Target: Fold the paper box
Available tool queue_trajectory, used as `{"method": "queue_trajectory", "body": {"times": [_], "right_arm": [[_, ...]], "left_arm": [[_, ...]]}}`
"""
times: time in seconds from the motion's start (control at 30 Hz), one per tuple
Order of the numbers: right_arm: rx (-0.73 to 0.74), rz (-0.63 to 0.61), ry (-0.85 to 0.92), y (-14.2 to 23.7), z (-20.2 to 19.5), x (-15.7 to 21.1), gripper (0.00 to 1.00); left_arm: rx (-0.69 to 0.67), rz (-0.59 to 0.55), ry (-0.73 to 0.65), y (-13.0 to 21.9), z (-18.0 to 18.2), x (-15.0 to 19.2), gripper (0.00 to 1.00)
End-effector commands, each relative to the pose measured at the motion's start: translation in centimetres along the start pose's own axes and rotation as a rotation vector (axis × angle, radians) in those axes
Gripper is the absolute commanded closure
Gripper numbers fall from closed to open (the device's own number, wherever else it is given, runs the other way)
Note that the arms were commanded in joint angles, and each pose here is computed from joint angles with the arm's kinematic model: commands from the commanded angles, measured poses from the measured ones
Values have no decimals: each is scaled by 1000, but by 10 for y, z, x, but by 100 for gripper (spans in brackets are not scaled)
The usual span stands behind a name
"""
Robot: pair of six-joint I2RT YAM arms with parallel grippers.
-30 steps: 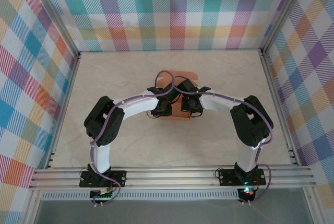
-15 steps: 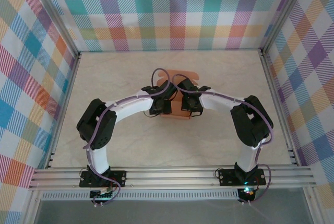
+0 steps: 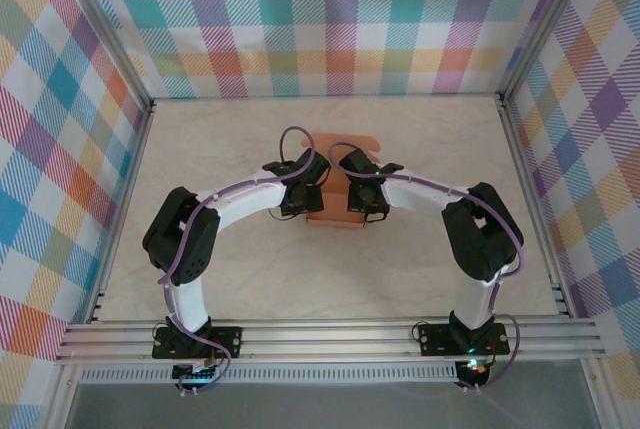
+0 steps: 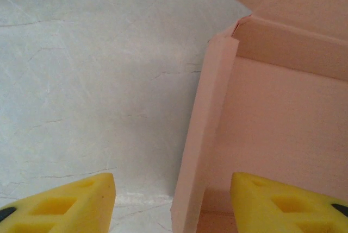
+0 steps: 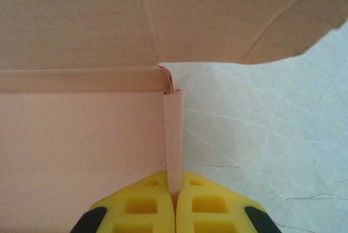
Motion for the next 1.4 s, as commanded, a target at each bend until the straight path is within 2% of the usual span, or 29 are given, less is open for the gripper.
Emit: {"method": "queue_trajectory", "body": {"times": [0.0,0.17,0.33,0.57,0.87,1.03,1.3,1.37], "right_arm": [[0,9,16,3,3,0,82],[1,2,16,5,4,-3,65],[4,-6,18,9,3,-5,61],[-2,-6,30,3,5,-5,61],[16,23,67,-14,7,-6,74],[29,44,92,-22,8,-6,77],[110,55,146,-23,-4,-4,100],[135,59,165,-23,-7,-3,100]], "left_arm": [[12,-13,8,9,4,-3,40],[-1,-29,2,16,12,-4,37],[8,-42,7,22,15,-6,37],[31,-60,25,28,22,-10,37],[132,-45,94,36,38,-9,38],[175,-16,159,33,51,-9,39],[155,-37,201,35,76,-15,39],[145,-44,209,35,81,-17,39]]}}
Point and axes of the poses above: each hand's point on the last joint's axis, 136 mm out from that joint toward the fingers, its own y axis back along the fingers, its own z axis along the line the jaws close on, x = y × z, the point moved 3 cm from there along y, back along the fingers, and after that the axes turned 13 degrees about y, right-handed, at the moved point
